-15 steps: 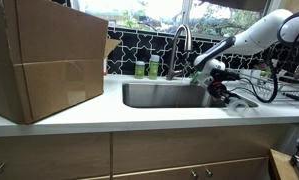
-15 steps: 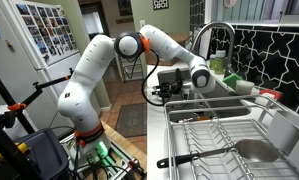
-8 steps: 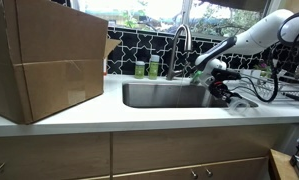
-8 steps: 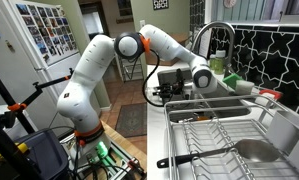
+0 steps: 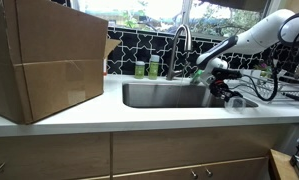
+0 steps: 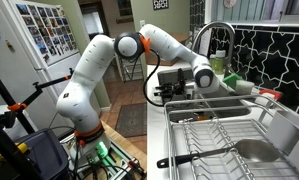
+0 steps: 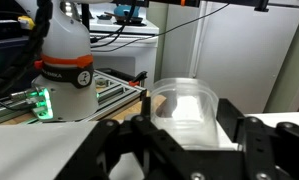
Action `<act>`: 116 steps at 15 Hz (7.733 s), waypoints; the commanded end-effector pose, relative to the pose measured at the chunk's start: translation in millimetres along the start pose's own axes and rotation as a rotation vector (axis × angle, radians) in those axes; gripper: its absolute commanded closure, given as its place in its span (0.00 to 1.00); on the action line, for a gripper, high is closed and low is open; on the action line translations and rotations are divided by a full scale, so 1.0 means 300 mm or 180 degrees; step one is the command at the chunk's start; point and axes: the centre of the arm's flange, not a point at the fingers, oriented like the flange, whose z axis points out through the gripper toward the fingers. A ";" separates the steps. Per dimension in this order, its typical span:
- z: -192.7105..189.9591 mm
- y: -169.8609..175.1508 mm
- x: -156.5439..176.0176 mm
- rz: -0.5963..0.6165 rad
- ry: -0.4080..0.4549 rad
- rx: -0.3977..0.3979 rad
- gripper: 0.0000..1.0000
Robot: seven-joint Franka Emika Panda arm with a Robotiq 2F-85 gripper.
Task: Place the clear container upright.
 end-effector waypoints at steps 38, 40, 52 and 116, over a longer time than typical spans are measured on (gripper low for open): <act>0.286 -0.129 -0.975 -0.0968 0.4157 -0.2386 0.00; 0.275 -0.154 -0.958 -0.1252 0.4432 -0.2373 0.00; 0.349 -0.276 -0.989 -0.1813 0.4704 -0.3472 0.00; 0.639 -0.141 -0.488 -0.3478 0.3493 -0.5063 0.55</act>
